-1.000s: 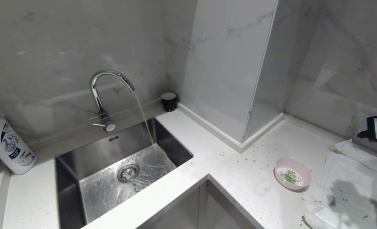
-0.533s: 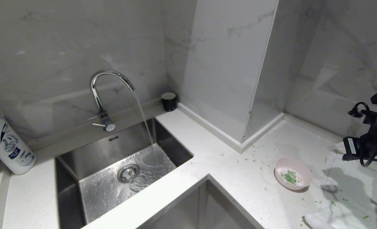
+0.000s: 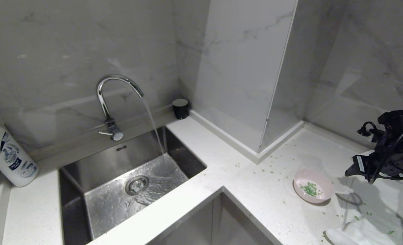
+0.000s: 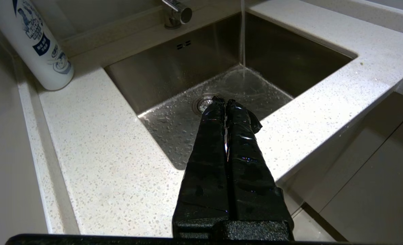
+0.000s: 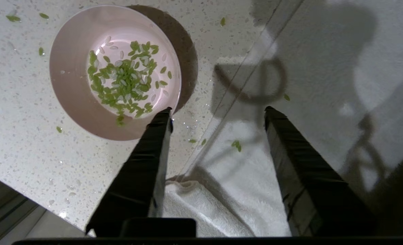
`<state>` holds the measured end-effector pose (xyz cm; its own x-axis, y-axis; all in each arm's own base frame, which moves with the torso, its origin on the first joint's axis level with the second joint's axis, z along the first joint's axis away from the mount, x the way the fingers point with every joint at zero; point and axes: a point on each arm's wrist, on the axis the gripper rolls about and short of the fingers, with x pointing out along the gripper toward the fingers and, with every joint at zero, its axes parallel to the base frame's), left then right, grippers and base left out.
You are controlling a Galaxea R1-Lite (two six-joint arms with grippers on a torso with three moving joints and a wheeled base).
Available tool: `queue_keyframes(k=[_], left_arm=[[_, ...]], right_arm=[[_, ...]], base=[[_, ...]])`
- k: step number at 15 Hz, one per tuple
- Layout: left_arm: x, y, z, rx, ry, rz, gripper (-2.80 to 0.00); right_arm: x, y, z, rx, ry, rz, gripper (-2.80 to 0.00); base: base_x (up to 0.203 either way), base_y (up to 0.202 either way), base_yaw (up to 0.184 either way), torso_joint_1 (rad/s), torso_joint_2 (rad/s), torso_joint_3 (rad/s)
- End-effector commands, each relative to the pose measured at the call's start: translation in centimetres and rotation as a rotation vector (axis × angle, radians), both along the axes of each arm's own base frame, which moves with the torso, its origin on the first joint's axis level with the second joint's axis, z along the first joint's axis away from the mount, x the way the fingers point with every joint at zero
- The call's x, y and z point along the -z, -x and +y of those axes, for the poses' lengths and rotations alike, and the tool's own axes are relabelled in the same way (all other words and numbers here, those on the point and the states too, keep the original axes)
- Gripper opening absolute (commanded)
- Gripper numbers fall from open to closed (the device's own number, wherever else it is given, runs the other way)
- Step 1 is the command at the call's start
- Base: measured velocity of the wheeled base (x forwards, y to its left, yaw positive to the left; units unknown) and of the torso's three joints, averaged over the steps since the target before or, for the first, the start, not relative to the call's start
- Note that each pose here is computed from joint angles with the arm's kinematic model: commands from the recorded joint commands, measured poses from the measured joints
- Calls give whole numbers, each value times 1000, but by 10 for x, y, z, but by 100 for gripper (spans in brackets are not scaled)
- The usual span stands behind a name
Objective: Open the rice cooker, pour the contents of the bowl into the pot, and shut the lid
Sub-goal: Fill a bowl with water from the tap
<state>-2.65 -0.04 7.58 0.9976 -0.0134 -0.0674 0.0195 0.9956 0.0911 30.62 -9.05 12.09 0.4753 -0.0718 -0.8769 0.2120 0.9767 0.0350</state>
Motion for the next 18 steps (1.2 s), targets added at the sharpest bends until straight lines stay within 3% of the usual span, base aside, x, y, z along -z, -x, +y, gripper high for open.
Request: queue_keyframes(k=[1,9,18], left_arm=[[0,0,0,0,-1,3,-280],[0,0,0,-1,2,2,-280],[0,0,0,-1,2,2,-280]], right_arm=[[22,-10,-3,-3,-17,44,0],[57,-30,-7,-25,-86,83,0],[74,-48,-6,-43,-112,99,0]], base=[[0,0,0,0,0,0],[0,0,0,0,0,0],[0,0,0,0,0,0]])
